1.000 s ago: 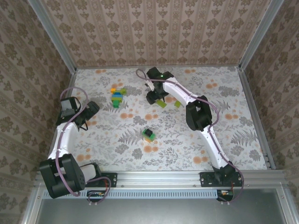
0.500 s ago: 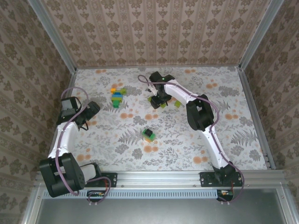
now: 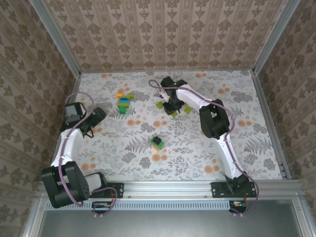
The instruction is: Assemble a carrot with lego
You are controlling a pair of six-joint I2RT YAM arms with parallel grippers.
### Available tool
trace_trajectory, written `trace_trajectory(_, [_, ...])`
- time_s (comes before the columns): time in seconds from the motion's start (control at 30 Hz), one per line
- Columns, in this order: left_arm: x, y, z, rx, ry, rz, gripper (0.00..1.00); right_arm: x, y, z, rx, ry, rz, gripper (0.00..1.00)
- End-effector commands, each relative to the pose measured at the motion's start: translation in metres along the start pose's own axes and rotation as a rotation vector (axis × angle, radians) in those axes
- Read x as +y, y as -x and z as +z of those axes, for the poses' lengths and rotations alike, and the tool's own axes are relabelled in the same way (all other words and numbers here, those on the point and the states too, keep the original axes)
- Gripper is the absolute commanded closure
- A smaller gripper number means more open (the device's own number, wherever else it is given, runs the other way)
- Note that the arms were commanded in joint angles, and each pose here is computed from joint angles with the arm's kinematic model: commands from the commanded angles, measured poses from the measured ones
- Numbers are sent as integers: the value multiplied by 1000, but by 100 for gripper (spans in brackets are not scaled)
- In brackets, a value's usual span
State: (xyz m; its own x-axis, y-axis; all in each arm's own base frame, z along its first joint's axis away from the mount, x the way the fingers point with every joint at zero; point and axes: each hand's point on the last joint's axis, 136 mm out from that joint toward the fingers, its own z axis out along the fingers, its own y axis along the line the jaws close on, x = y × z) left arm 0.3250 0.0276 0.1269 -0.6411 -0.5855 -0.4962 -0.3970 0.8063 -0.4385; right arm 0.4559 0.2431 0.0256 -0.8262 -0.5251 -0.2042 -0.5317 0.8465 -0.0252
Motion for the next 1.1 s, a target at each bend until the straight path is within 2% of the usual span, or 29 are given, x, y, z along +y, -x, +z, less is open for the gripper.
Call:
trace_trajectory(0.0, [-7,8,-2,-16,-7,30,0,17,-27,-68,-39,39,15,73])
trace_trajectory(0.17, [-9,8,-1,-13,-13,34,0,60,-65,-111,-24,80,-89,73])
trace_trajectory(0.37, [-11,7,-1,-10,-17,38,0,108,-88,-137,-40,112,-165,73])
trace_trajectory(0.6, [-12,6,-2,-10,-19,43,0,152,-94,-142,-52,161,-227,73])
trace_trajectory(1.07, [-12,6,-2,-6,-15,46,0,177,-98,-137,-37,188,-265,73])
